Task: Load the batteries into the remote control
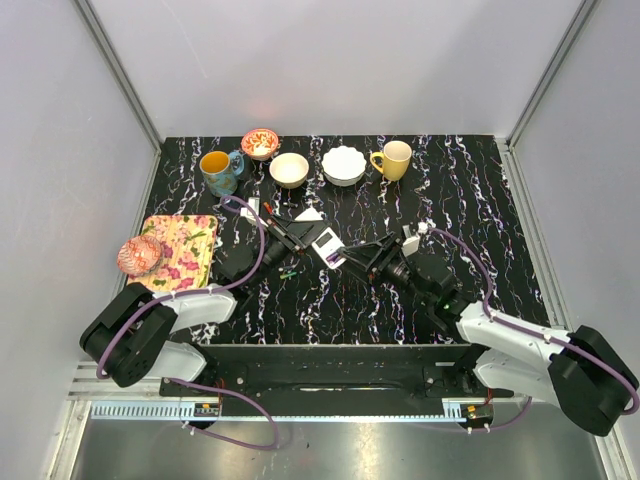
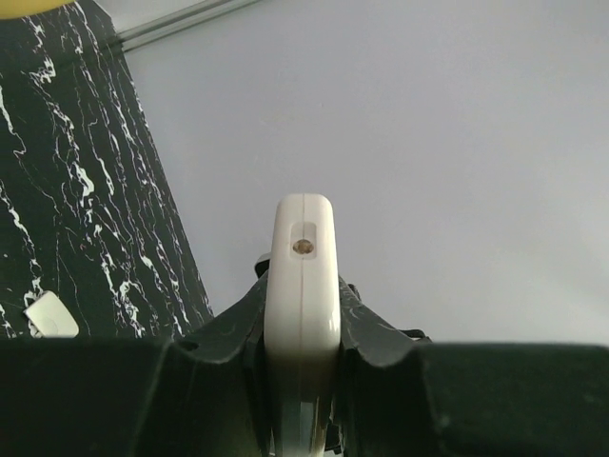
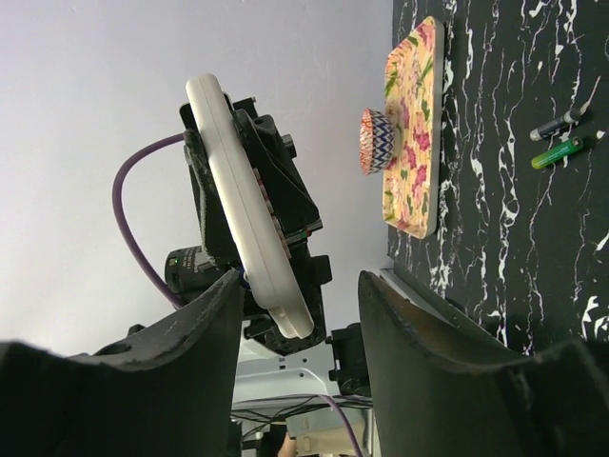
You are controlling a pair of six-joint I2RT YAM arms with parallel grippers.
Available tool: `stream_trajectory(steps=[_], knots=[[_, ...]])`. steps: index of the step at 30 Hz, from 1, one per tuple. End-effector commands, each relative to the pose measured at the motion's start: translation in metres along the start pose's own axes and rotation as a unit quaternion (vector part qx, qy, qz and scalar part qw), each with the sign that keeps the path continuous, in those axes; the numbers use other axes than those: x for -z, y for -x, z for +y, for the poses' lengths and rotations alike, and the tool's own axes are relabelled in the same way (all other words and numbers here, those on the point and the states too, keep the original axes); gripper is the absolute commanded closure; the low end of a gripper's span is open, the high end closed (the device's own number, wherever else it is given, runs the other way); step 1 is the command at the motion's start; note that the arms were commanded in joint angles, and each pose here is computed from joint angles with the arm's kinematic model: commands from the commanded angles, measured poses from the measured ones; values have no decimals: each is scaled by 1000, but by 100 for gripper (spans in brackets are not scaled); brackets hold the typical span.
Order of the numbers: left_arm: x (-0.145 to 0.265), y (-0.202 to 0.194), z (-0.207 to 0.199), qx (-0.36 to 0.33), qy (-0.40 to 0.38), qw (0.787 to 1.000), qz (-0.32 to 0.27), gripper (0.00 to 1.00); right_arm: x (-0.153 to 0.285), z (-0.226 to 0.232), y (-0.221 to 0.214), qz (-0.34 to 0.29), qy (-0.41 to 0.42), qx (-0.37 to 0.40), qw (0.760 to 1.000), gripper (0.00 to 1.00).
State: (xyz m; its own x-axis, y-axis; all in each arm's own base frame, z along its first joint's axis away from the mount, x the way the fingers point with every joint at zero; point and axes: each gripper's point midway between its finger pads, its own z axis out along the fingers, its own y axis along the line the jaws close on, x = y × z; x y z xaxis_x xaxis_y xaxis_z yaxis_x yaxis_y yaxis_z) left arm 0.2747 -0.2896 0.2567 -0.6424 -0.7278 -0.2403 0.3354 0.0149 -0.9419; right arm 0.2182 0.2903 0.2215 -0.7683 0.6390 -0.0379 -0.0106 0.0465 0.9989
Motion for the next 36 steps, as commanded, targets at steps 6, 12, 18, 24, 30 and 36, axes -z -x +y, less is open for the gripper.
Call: stream_trajectory(steps=[6, 12, 18, 24, 30, 36], knots=[[23, 43, -146, 3, -269, 959, -91, 100, 8, -46, -12, 35, -109, 57, 992, 53], [21, 41, -141, 6, -262, 961, -88, 100, 13, -45, -5, 22, -131, 94, 987, 62], [20, 41, -141, 8, -262, 961, -87, 100, 12, -48, -1, 22, -153, 120, 981, 78], [18, 40, -142, 6, -262, 962, -83, 100, 12, -49, -1, 23, -163, 131, 978, 70], [17, 34, -129, -3, -243, 967, -73, 100, 14, -28, 7, -3, -137, 124, 983, 40], [16, 22, -97, -15, -192, 980, -51, 100, 21, 14, 16, -26, -104, 148, 983, 27]])
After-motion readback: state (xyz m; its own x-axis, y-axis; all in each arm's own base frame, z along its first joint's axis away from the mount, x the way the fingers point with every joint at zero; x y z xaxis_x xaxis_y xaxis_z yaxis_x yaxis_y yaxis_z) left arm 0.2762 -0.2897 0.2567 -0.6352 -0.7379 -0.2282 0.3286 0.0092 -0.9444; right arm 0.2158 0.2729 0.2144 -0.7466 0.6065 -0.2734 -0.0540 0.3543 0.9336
